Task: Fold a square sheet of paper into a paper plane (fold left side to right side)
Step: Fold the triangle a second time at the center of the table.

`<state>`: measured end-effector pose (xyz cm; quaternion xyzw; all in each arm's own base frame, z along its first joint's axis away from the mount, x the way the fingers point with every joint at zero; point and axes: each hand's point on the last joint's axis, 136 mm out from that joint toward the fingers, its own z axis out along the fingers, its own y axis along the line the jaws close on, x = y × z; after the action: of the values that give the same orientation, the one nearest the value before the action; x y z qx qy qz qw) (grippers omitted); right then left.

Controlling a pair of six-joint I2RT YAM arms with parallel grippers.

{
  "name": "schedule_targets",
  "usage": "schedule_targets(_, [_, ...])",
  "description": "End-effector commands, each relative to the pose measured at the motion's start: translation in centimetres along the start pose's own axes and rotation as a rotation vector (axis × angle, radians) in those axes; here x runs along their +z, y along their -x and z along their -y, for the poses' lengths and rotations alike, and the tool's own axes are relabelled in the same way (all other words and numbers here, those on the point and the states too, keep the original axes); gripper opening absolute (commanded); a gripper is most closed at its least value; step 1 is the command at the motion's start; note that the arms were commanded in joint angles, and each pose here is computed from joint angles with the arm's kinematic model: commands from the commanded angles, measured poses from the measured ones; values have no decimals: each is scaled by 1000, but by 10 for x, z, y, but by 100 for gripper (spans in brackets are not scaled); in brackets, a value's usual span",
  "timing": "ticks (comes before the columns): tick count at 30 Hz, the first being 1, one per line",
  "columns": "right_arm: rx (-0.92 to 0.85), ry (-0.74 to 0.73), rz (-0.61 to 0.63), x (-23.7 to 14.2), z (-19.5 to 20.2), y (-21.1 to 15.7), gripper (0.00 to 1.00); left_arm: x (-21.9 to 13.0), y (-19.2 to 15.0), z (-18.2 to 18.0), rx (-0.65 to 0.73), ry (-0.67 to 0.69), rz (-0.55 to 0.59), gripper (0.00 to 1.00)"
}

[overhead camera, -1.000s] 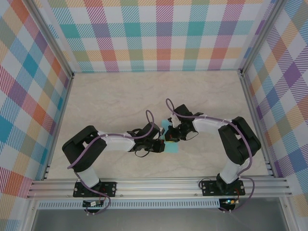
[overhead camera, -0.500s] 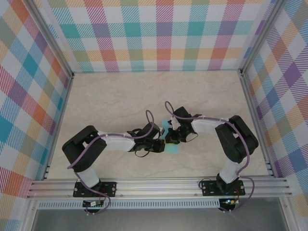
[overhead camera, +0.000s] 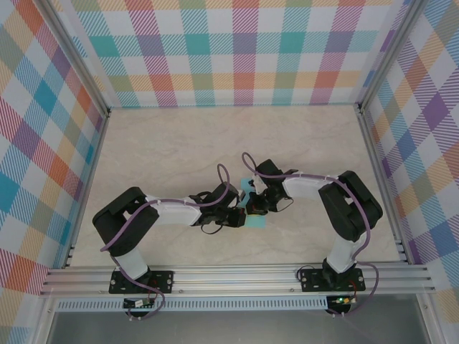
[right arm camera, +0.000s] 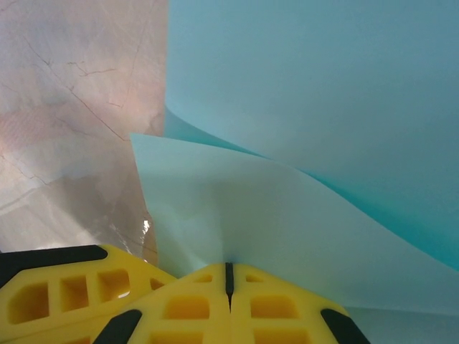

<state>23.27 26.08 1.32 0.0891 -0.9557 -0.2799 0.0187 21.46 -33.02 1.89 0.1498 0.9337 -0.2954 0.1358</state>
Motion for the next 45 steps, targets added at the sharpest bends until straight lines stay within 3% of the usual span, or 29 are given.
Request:
schedule_targets(1, [3, -145, -10, 3, 31, -2, 5, 6, -42, -41, -46, 133, -131, 0])
schedule_targets(22, [85, -165, 79, -39, 78, 38, 5, 3, -44, -40, -45, 125, -126, 0])
schedule_targets(31, [87, -149, 66, -39, 77, 37, 5, -4, -41, -35, -38, 110, -112, 1])
schedule_targets(35, [56, -152, 145, -68, 62, 44, 6, -5, -39, -34, -36, 108, -106, 1])
schedule_targets(38, [37, -72, 164, -79, 39, 44, 6, -6, -38, -33, -37, 107, -101, 1])
schedule_targets(45, [14, 49, 87, -48, -1, 28, 6, -8, -32, -29, -33, 100, -83, 2])
